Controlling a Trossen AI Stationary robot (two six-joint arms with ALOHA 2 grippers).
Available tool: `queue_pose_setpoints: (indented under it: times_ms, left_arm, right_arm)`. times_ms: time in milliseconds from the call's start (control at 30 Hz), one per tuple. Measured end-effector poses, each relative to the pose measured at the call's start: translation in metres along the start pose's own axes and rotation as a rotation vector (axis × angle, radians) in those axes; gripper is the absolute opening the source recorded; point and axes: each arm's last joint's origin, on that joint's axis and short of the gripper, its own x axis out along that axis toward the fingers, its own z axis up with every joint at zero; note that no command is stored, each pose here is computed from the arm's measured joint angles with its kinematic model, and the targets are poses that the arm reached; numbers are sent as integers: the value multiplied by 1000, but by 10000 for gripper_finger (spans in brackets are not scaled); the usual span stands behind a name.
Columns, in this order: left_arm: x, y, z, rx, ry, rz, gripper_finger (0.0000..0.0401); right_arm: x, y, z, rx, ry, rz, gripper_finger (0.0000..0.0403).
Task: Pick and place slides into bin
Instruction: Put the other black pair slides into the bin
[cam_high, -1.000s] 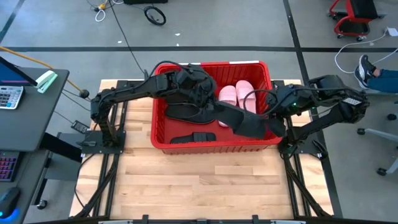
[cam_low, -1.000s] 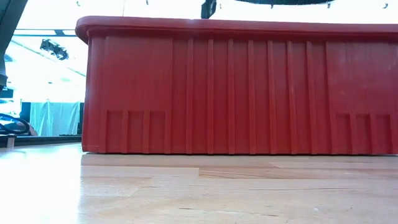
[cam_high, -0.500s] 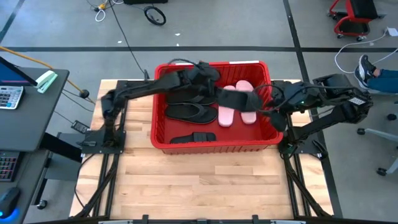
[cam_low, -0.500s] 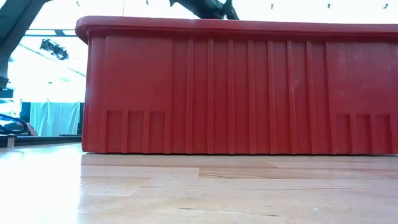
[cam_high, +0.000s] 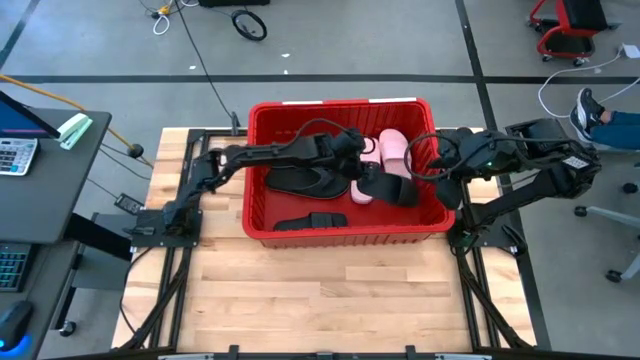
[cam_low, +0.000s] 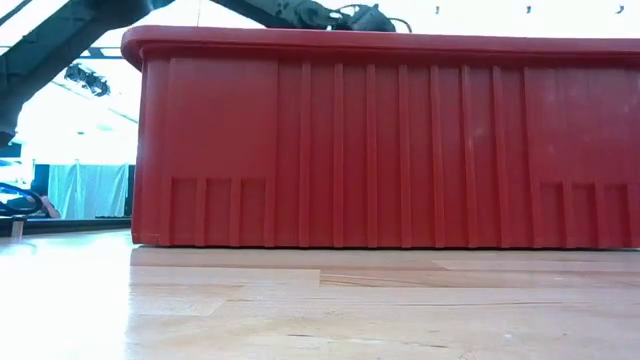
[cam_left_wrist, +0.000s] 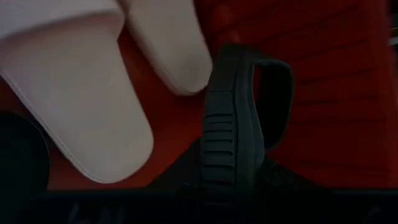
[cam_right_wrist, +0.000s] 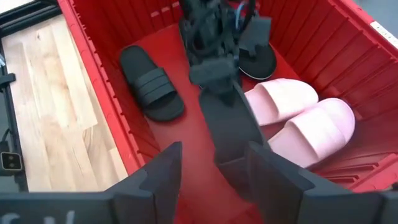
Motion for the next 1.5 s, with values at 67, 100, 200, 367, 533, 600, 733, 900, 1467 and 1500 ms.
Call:
queue_pose_setpoints:
  times_ms: [67, 100, 200, 367, 533, 600, 733, 900, 1467, 1500]
  left_arm:
    - [11, 6, -2, -5, 6, 5, 70]
    - [16, 9, -3, -7, 7, 8, 70]
    - [27, 16, -2, -39, -1, 7, 70]
    - [36, 27, -3, -60, 25, 39, 70]
    - [44, 30, -12, -68, 54, 69, 77]
    - [44, 30, -13, -63, 63, 68, 102]
    - [46, 33, -17, -67, 90, 93, 164]
    - [44, 33, -15, -86, 116, 66, 223]
    - [25, 74, 34, -83, 148, 18, 248]
    - [23, 78, 39, -81, 137, 21, 246]
  right_arm:
    - [0, 0, 0, -11, 0, 0, 181]
    - [0, 0, 0, -13, 0, 0, 180]
    - [0, 0, 0, -32, 0, 0, 177]
    - [0, 0, 0, -36, 0, 0, 173]
    - [0, 0, 0, -37, 1, 1, 173]
    - [0, 0, 0, -37, 1, 1, 173]
    - [0, 0, 0, -38, 1, 1, 170]
    - [0, 0, 0, -38, 1, 1, 167]
    - [0, 0, 0, -21, 4, 7, 165]
    - [0, 0, 0, -21, 4, 7, 165]
